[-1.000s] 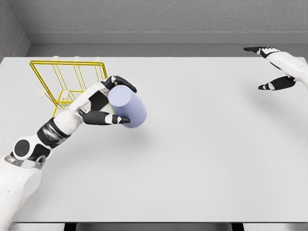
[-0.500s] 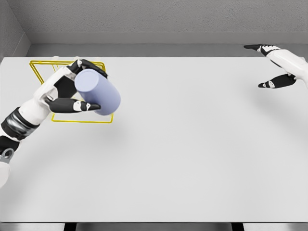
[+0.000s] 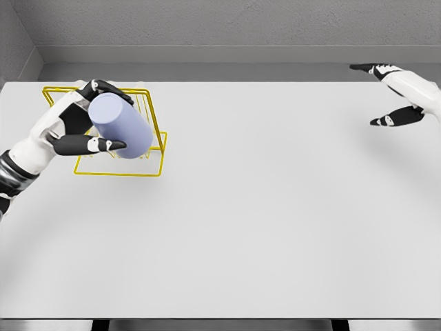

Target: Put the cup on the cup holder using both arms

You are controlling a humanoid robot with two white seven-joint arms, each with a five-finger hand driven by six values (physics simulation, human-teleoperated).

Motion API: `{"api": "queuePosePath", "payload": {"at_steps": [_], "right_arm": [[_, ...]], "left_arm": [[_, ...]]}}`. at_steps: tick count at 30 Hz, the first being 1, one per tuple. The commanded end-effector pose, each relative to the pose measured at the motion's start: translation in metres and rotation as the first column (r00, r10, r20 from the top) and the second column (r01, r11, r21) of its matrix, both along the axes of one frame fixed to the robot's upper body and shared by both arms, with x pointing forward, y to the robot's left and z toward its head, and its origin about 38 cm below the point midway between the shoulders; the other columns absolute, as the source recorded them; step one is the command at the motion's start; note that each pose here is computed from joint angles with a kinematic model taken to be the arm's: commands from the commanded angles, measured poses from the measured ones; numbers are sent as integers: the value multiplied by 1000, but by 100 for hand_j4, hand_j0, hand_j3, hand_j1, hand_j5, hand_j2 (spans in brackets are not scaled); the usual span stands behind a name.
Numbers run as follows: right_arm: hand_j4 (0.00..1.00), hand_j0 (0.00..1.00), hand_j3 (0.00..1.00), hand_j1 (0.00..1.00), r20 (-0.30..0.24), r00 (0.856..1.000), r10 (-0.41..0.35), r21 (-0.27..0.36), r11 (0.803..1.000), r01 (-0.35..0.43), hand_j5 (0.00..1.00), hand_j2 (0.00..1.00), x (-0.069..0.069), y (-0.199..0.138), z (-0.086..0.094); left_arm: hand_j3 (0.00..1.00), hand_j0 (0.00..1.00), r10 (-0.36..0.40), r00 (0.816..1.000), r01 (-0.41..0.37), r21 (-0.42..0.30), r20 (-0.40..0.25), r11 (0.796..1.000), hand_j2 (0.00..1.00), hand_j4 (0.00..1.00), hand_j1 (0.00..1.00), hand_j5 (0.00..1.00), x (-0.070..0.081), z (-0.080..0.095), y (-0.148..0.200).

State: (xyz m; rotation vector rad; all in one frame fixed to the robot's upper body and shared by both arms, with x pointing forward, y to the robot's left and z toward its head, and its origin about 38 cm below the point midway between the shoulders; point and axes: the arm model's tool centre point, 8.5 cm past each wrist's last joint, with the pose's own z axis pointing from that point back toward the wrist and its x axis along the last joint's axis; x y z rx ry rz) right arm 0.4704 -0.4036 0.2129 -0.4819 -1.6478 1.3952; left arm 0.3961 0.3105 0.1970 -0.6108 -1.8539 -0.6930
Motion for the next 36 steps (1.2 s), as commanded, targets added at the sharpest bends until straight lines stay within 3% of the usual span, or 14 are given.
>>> {"api": "queuePosePath", "payload": {"at_steps": [1,6,7,8,9,13,31,35,36], "right_arm": [[100,100,100,100,1,1000,-4,5,1000,4,100,100,0,-2,1],[100,100,100,100,1,1000,-4,5,1000,4,100,100,0,-2,1],[100,100,100,100,1,1000,-4,5,1000,4,100,100,0,-2,1],[100,100,100,100,1,1000,-4,5,1000,4,100,100,0,-2,1],[100,100,100,100,1,1000,-4,5,1000,4,100,100,0,-2,1],[100,100,100,100,1,1000,-4,5,1000,4,100,100,0,-2,1],[100,100,100,100,2,1000,-3,4,1000,3,100,100,0,-1,2],[100,100,100,100,1,1000,-2,3,1000,2,100,100,0,-1,1],[100,100,100,100,1,1000,-2,3,1000,2,100,100,0,-1,1]], "left_arm": [[40,40,6,1000,-6,-6,-7,1000,40,40,40,40,1,-1,2],[41,41,6,1000,-6,-6,-7,1000,41,41,41,41,1,-1,2],[55,55,6,1000,-6,-3,-3,1000,55,55,55,55,1,-1,2],[77,77,6,1000,-6,5,1,1000,77,77,77,77,0,-1,2],[86,86,6,1000,-6,6,3,1000,86,86,86,86,0,-1,2],[99,99,6,1000,-6,9,5,1000,99,99,99,99,0,-2,2],[100,100,-4,1000,4,3,26,1000,100,100,100,100,-4,0,-1],[100,100,-19,995,20,-2,103,1000,100,100,100,100,-10,11,-3],[100,100,-17,995,18,-2,93,1000,100,100,100,100,-12,7,-2]]}}
